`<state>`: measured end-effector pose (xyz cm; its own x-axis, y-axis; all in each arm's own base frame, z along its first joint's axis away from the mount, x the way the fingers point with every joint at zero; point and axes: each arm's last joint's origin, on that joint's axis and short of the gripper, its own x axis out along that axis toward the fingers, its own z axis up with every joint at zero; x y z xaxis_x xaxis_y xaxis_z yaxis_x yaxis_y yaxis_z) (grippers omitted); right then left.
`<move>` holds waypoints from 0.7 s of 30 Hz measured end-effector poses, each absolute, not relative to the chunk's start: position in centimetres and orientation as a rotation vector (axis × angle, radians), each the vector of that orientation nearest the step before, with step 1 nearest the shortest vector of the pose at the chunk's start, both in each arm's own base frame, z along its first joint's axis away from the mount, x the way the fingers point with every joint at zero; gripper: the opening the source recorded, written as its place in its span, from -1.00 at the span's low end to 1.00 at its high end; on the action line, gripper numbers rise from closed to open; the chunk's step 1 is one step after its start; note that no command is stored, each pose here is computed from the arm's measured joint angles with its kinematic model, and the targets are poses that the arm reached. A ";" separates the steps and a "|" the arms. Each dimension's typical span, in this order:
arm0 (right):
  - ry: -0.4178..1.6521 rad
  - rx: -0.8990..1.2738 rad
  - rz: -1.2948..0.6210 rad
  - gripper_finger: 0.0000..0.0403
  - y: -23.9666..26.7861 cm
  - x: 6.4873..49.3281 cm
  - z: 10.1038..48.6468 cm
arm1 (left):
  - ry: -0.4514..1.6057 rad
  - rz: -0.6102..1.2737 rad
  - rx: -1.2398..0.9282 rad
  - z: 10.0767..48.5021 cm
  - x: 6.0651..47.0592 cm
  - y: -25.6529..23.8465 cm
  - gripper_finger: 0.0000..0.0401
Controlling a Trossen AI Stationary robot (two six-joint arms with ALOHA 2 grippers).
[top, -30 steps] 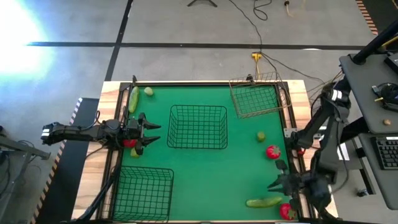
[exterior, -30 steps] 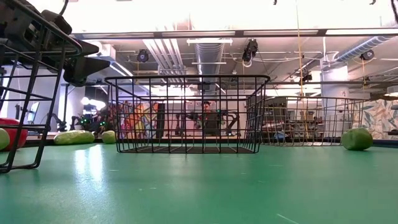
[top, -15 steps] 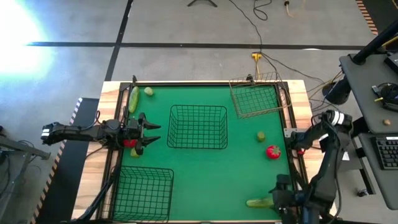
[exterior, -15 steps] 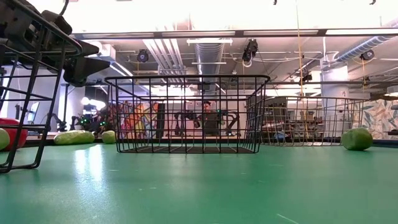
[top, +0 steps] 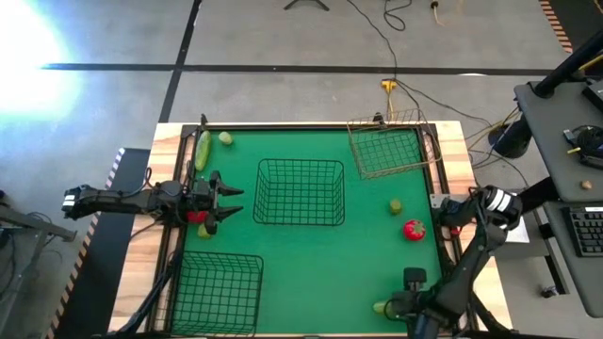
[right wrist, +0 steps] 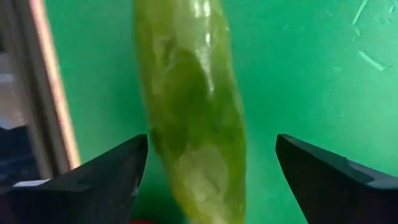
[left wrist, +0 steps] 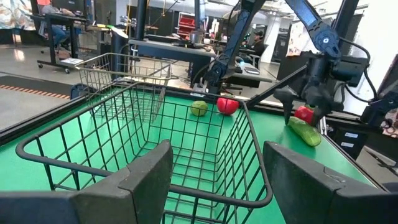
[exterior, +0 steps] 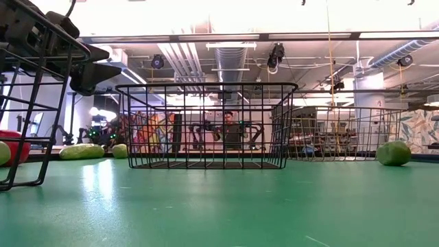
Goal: Sort produce into baskets
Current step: Put the bottom green cucumber into the gold wire basket
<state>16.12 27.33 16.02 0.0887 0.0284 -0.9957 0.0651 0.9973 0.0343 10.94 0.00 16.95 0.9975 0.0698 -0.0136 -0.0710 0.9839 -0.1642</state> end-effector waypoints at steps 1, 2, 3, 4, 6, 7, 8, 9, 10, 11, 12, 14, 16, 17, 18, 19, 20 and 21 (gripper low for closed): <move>1.483 0.073 -0.029 0.68 27.3 16.3 15.8 | 0.008 0.071 -0.165 16.9 10.9 0.0 0.16; 1.483 0.072 -0.029 0.64 27.3 16.5 15.7 | 0.008 0.071 -0.165 17.0 10.9 0.0 0.16; 1.485 0.066 -0.029 0.61 27.2 16.6 15.7 | 0.008 0.071 -0.165 16.9 10.9 0.0 0.16; 1.485 0.063 -0.026 0.56 27.2 16.6 15.6 | 0.008 0.071 -0.166 16.9 10.9 0.0 0.16; 1.480 0.060 -0.013 0.46 27.3 16.7 15.6 | 0.008 0.071 -0.166 16.9 10.9 0.0 0.16; 1.481 0.060 -0.013 0.40 27.3 16.7 15.6 | 0.008 0.071 -0.166 16.9 10.9 0.0 0.16; 1.481 0.059 -0.012 0.33 27.3 16.6 15.6 | 0.008 0.071 -0.166 16.9 10.9 0.0 0.16; 1.481 0.058 -0.010 0.26 27.3 16.6 15.6 | 0.008 0.071 -0.166 16.9 10.9 0.0 0.16; 1.479 0.055 -0.007 0.19 27.3 16.6 15.6 | 0.008 0.071 -0.165 16.9 10.9 0.0 0.16; 1.470 0.046 -0.002 0.12 27.2 16.7 15.7 | 0.008 0.071 -0.166 16.9 10.9 0.0 0.16; 1.458 0.036 0.001 0.06 27.2 16.7 16.0 | 0.008 0.071 -0.165 16.9 10.9 0.0 0.16; 1.418 0.015 0.006 -0.06 27.0 16.9 17.0 | 0.008 0.071 -0.165 16.9 10.9 0.0 0.16; 1.361 0.003 0.001 -0.14 26.5 17.1 18.7 | 0.008 0.071 -0.165 16.9 10.9 0.0 0.16; 1.337 -0.006 -0.007 -0.17 26.1 17.3 19.7 | 0.008 0.071 -0.166 16.9 10.9 0.0 0.16; 1.315 -0.022 -0.017 -0.18 25.6 17.3 20.8 | 0.008 0.071 -0.165 16.9 10.9 0.0 0.16; 1.291 -0.040 -0.042 -0.18 24.9 17.3 21.9 | 0.008 0.071 -0.166 16.9 10.9 0.0 0.16; 1.262 -0.066 -0.082 -0.17 24.0 17.4 23.1 | 0.008 0.071 -0.166 16.9 10.9 0.0 0.16; 1.230 -0.094 -0.130 -0.16 23.0 17.4 24.4 | 0.008 0.071 -0.166 16.9 10.9 0.0 0.16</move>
<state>17.38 22.95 24.40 0.3279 -0.1495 -0.9328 0.0481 0.9888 -0.1416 10.94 0.01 16.95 0.9974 0.0703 -0.0139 -0.0716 0.9838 -0.1644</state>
